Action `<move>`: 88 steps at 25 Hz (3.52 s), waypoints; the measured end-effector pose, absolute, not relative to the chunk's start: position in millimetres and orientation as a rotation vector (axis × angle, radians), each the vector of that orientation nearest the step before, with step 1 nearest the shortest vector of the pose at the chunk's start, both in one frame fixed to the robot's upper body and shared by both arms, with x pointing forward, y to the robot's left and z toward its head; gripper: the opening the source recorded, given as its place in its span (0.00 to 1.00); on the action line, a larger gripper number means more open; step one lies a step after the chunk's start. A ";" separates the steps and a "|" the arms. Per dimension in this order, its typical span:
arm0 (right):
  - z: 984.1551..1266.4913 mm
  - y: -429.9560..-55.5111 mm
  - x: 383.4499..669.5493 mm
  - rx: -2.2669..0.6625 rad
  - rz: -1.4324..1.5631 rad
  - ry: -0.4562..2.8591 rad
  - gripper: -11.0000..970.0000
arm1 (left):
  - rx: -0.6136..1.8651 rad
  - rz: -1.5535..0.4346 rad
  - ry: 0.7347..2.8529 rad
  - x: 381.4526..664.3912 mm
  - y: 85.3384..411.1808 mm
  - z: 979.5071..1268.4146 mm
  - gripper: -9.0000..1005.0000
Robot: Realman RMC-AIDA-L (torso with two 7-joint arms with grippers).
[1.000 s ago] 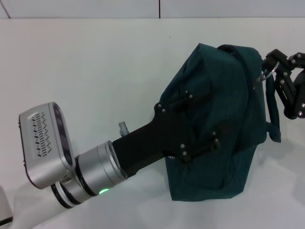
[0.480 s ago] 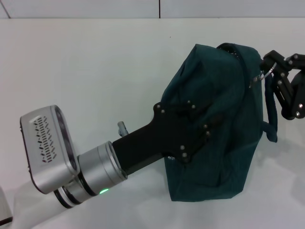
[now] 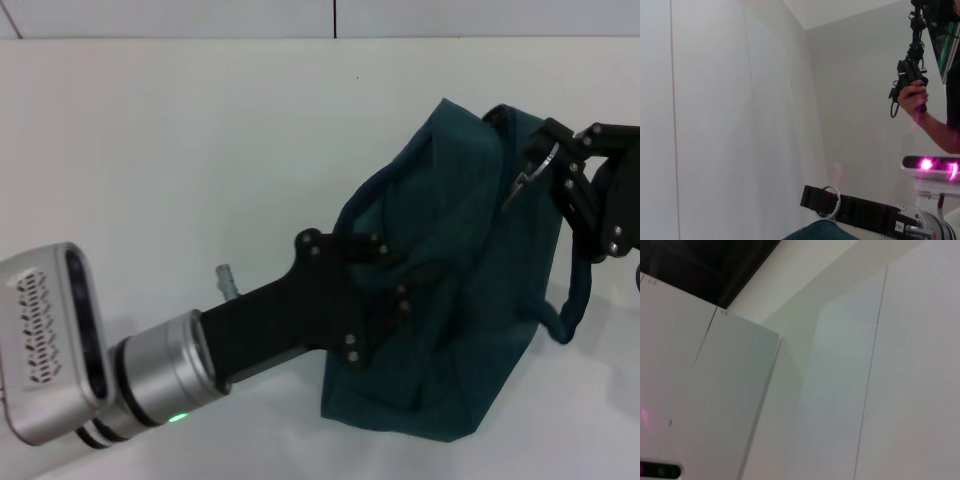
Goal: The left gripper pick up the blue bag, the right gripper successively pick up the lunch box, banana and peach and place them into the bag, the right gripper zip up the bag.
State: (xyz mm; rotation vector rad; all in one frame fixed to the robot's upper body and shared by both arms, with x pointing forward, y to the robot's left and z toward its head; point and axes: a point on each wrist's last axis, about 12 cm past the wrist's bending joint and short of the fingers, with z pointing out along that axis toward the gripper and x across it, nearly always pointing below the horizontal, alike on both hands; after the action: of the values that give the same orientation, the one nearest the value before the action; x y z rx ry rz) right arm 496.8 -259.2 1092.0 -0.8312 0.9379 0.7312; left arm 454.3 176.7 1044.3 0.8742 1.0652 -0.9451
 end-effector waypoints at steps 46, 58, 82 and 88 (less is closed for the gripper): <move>1090.8 -263.7 537.6 -0.519 0.835 1.229 0.04 | 0.854 -0.836 1.106 455.5 192.5 1037.6 0.02; 1091.5 -261.4 536.0 -0.533 0.853 1.218 0.04 | 0.724 -1.190 1.185 483.4 157.7 1060.9 0.18; 1091.7 -261.1 535.9 -0.540 0.847 1.213 0.04 | 0.711 -0.990 1.333 510.2 136.3 1052.3 0.73; 1091.1 -261.4 535.2 -0.541 0.847 1.215 0.04 | 0.741 -0.943 1.280 502.3 141.3 1050.5 0.56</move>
State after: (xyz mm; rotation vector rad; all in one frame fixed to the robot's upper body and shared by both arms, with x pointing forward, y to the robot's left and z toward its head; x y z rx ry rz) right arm 535.2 -261.4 1091.1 -0.5413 1.2152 0.8470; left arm 502.3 141.3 1050.5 0.7407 1.2803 -0.9429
